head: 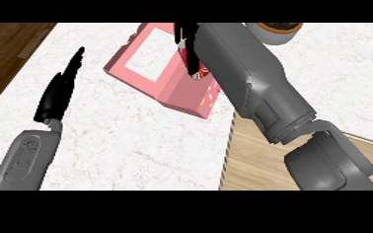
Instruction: Pick the can from the tray and place it in the cardboard box
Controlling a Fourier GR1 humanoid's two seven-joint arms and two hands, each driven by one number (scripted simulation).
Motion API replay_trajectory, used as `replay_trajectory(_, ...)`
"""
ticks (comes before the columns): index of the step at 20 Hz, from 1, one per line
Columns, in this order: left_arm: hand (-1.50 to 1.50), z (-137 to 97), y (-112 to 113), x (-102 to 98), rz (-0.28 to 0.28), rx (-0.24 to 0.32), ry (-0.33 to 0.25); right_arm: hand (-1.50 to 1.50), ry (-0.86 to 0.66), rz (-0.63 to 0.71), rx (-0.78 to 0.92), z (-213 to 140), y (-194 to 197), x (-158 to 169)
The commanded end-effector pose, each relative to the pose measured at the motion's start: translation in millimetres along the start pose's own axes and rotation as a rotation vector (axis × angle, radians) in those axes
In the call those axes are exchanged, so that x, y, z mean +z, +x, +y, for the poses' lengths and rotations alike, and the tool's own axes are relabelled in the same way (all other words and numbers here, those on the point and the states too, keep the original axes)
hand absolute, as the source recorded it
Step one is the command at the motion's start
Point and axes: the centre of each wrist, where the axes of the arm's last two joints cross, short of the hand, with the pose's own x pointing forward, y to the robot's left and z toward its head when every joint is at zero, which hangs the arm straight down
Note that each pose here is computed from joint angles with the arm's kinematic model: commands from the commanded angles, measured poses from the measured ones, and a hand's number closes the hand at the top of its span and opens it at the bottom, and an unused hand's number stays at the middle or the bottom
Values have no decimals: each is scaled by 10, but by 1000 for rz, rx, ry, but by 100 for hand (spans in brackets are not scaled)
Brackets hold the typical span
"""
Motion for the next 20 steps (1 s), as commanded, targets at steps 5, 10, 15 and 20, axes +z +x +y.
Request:
replay_trajectory(5, 0, -77, -15, -4, -6, -7, -14, -150, -14, -5, -124, 274, -185, -128)
replay_trajectory(10, 0, -68, 65, -73, 2, 11, -11, -150, -131, -96, -210, 153, -100, -61)
replay_trajectory(15, 0, -86, -32, -7, 12, 8, -12, -150, -256, -114, -360, -9, -22, 19)
replay_trajectory(20, 0, -16, -71, 1, 40, -3, 35, -150, -294, -149, -448, -236, 114, 143)
